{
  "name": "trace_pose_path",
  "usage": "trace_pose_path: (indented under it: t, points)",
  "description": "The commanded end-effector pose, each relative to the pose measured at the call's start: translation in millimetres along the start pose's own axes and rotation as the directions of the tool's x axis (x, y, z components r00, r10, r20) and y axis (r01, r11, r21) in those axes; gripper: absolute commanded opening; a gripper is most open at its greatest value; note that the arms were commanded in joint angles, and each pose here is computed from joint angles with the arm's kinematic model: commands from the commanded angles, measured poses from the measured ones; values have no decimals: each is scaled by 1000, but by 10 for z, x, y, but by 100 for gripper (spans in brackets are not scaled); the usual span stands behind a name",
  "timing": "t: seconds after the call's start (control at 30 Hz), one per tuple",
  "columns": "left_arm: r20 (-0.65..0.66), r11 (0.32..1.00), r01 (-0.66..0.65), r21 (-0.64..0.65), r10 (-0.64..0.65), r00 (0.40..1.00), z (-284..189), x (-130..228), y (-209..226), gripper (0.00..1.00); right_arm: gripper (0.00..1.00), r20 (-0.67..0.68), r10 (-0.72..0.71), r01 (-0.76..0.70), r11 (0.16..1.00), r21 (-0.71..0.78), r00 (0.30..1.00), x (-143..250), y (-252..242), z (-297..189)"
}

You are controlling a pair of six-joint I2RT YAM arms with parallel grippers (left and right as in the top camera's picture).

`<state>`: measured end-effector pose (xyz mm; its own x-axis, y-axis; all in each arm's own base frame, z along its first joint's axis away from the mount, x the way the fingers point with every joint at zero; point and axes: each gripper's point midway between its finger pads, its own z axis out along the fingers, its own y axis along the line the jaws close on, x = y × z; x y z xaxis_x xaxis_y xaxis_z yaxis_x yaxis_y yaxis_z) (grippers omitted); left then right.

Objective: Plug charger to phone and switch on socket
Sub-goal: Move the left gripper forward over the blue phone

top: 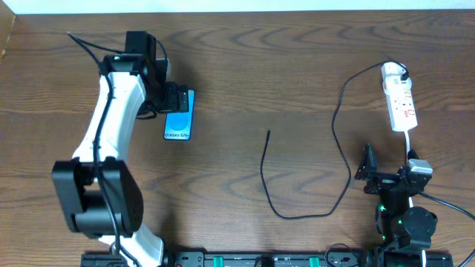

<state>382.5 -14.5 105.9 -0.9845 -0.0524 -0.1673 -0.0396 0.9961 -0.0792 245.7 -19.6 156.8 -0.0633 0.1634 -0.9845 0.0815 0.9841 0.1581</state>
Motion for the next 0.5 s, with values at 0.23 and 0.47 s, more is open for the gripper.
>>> trace_pose_path:
  t: [0.23,0.47]
  points:
    - [-36,999,-37,-7,37,999,404,-126,50,98,99,0,3,-3,1000,-2,1000,4,4,-2]
    - [-62,999,-35,-7,35,997,624,-138,65,98,99,0,3,-3,1000,-2,1000,4,5,-2]
